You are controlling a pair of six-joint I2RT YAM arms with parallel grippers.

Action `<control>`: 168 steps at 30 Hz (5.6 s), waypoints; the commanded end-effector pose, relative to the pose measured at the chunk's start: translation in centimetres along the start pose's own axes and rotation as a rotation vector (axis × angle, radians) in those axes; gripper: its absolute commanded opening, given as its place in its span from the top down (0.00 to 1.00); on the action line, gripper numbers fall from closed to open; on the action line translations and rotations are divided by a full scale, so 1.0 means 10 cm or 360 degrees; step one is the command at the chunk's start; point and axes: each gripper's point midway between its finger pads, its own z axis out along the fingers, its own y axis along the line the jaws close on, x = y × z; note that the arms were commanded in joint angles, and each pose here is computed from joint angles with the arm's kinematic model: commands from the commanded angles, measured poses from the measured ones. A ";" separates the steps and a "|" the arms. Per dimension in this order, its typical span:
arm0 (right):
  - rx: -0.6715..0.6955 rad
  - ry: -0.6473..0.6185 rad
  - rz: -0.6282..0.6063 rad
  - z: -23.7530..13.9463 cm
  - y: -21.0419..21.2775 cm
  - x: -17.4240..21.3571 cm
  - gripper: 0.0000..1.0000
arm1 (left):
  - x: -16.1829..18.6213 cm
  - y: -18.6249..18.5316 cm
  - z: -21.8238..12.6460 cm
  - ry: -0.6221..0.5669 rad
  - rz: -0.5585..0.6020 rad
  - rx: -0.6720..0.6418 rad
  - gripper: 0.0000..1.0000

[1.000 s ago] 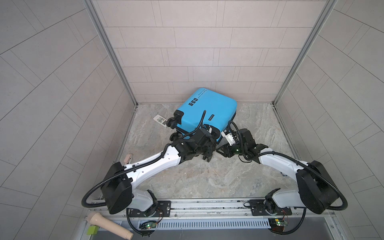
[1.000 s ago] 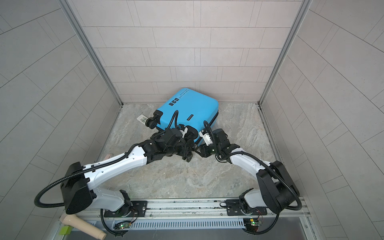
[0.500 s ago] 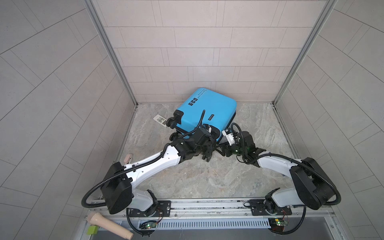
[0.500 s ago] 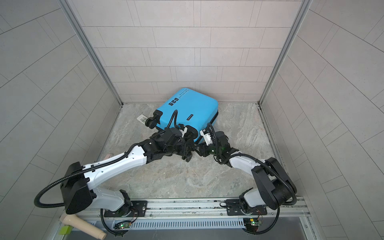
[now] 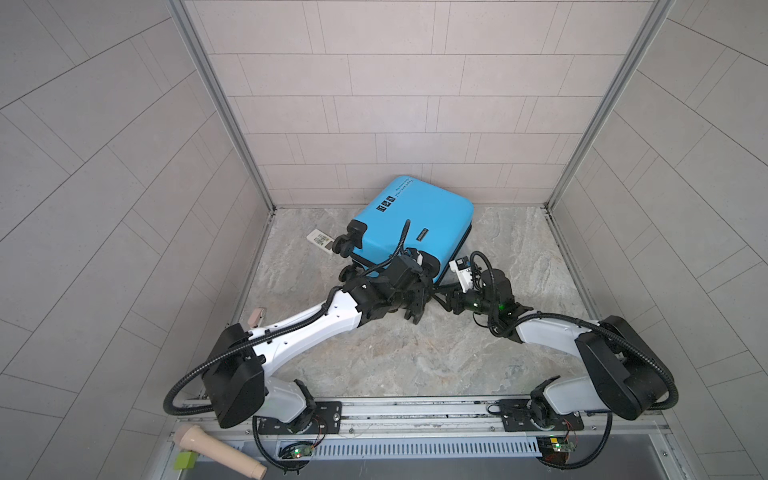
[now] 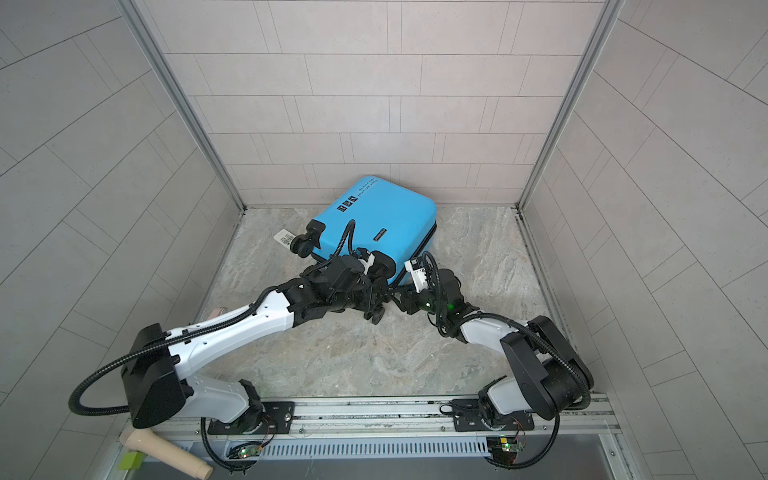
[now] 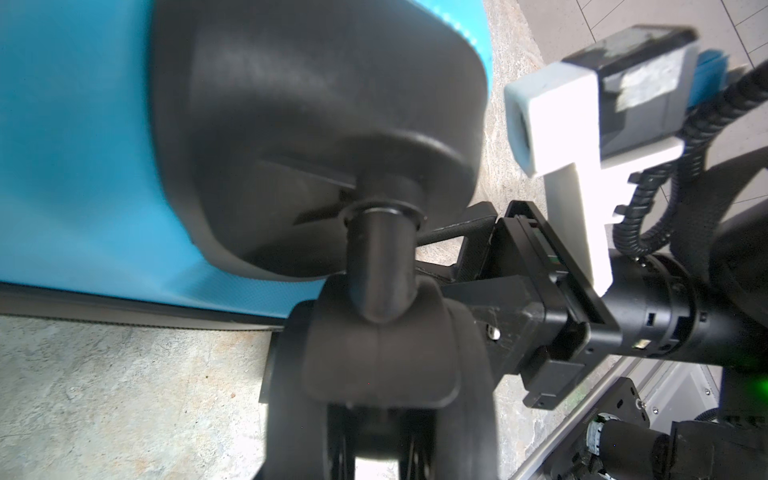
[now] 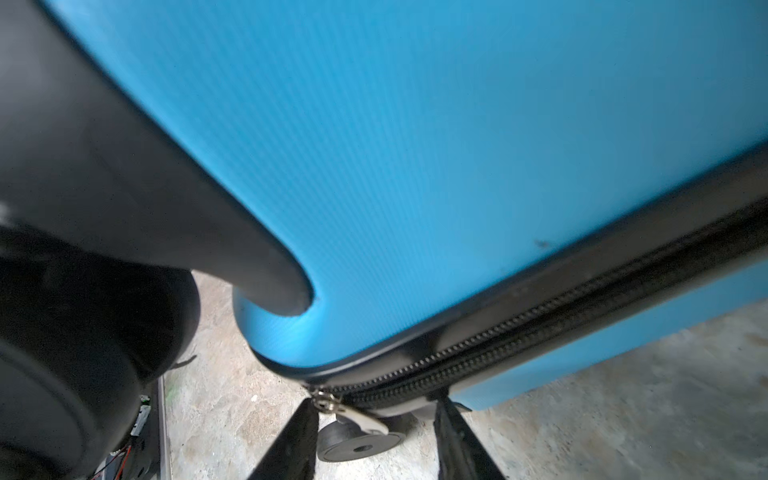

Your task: Pack the luggage

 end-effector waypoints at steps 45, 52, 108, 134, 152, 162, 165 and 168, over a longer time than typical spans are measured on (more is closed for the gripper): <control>-0.0215 -0.0204 0.0100 0.04 0.23 -0.25 0.92 | -0.25 -0.10 -0.05 -0.0092 -0.0106 0.0029 1.00; -0.0194 -0.0223 0.0130 0.04 0.20 -0.27 1.00 | -0.24 -0.11 -0.04 -0.0085 -0.0111 0.0035 1.00; 0.0204 -0.0114 0.0215 -0.02 -0.14 -0.32 0.96 | -0.12 -0.17 -0.06 -0.0012 -0.0132 0.0102 1.00; 0.0135 -0.0268 0.0238 -0.09 -0.05 -0.52 0.91 | -0.06 -0.18 -0.04 0.0012 -0.0131 0.0087 1.00; 0.0460 -0.0326 0.0372 -0.20 -0.50 -0.50 1.00 | -0.03 -0.23 -0.08 0.0016 -0.0119 0.0098 1.00; 0.0735 -0.0379 0.0433 -0.45 -0.85 -0.59 1.00 | 0.05 -0.21 -0.11 0.0028 -0.0113 0.0081 1.00; 0.0750 -0.0357 0.0438 -0.43 -0.92 -0.63 1.00 | 0.06 -0.23 -0.13 0.0031 -0.0112 0.0096 1.00; 0.0784 -0.0363 0.0434 -0.41 -1.03 -0.77 1.00 | 0.07 -0.24 -0.15 0.0031 -0.0110 0.0104 1.00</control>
